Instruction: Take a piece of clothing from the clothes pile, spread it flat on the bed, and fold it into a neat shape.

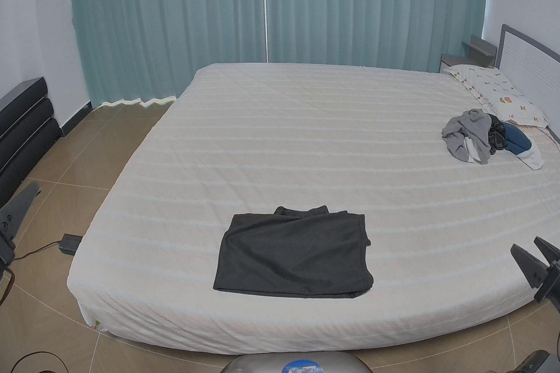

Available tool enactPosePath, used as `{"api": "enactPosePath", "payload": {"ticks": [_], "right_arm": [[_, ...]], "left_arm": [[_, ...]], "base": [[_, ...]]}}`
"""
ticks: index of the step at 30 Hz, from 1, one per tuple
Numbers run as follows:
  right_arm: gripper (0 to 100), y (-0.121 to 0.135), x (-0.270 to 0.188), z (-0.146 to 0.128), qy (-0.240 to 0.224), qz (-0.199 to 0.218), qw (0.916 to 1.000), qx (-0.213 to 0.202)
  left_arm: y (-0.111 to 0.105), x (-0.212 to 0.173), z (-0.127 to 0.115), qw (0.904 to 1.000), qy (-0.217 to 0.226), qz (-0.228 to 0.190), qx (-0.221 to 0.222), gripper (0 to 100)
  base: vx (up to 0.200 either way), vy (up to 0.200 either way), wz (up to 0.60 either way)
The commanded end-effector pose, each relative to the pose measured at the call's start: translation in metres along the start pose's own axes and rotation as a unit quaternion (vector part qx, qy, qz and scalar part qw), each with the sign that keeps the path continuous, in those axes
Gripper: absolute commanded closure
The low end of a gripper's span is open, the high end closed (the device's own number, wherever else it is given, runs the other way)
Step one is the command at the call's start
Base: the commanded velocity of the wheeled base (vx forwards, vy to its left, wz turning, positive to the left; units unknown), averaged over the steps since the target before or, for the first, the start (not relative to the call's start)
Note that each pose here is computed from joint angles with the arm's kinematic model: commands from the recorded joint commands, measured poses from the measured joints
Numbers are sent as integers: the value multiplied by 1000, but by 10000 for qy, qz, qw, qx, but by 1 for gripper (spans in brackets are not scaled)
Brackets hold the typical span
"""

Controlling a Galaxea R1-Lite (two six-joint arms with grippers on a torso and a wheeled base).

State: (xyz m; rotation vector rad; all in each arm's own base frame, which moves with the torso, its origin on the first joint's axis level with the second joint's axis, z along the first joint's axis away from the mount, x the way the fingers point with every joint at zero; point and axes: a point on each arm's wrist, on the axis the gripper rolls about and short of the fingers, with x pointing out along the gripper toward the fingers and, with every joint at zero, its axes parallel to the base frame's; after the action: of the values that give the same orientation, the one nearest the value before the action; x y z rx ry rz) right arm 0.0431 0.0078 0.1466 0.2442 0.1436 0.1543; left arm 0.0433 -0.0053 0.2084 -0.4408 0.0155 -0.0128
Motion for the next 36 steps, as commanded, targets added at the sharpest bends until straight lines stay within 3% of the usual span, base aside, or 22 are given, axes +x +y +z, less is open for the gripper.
{"api": "enactPosePath", "payload": {"ticks": [1, 11, 18, 22, 23, 24, 30, 32, 36], "right_arm": [[0, 0, -50, -1, -951, 37, 9952, -245], [0, 0, -86, -11, -747, -47, 9937, -840], [0, -1, -90, -11, -680, -805, 9897, -970], [0, 2, -98, -6, -522, -998, 9890, -959], [0, 4, -103, -6, -309, -1299, 9865, -945], [0, 4, -106, -9, -244, -1346, 9860, -953], [0, 3, -111, -30, -279, -1045, 9864, -1240], [0, 4, -110, -28, -371, -1013, 9858, -1285], [0, 3, -105, -26, -692, -992, 9841, -1303]], "left_arm": [[16, -50, -6, 9975, -600, 75, 358, 0], [25, -84, -23, 9906, -999, 546, 761, 0], [28, -104, -37, 9759, -1354, 821, 1503, 0], [28, -109, -42, 9727, -1441, 569, 1729, 0], [29, -106, -45, 9719, -1379, 480, 1847, 0], [29, -106, -46, 9724, -1376, 462, 1825, 0], [33, -99, -53, 9736, -1310, 469, 1811, 0], [37, -89, -62, 9703, -1464, 454, 1870, 0], [48, -71, -85, 9536, -1950, 443, 2249, 0]], "base": [[0, 0, 0], [0, 0, 0], [0, 0, 0], [0, 0, 0], [0, 0, 0], [0, 0, 0], [0, 0, 0], [0, 0, 0], [0, 0, 0]]}}
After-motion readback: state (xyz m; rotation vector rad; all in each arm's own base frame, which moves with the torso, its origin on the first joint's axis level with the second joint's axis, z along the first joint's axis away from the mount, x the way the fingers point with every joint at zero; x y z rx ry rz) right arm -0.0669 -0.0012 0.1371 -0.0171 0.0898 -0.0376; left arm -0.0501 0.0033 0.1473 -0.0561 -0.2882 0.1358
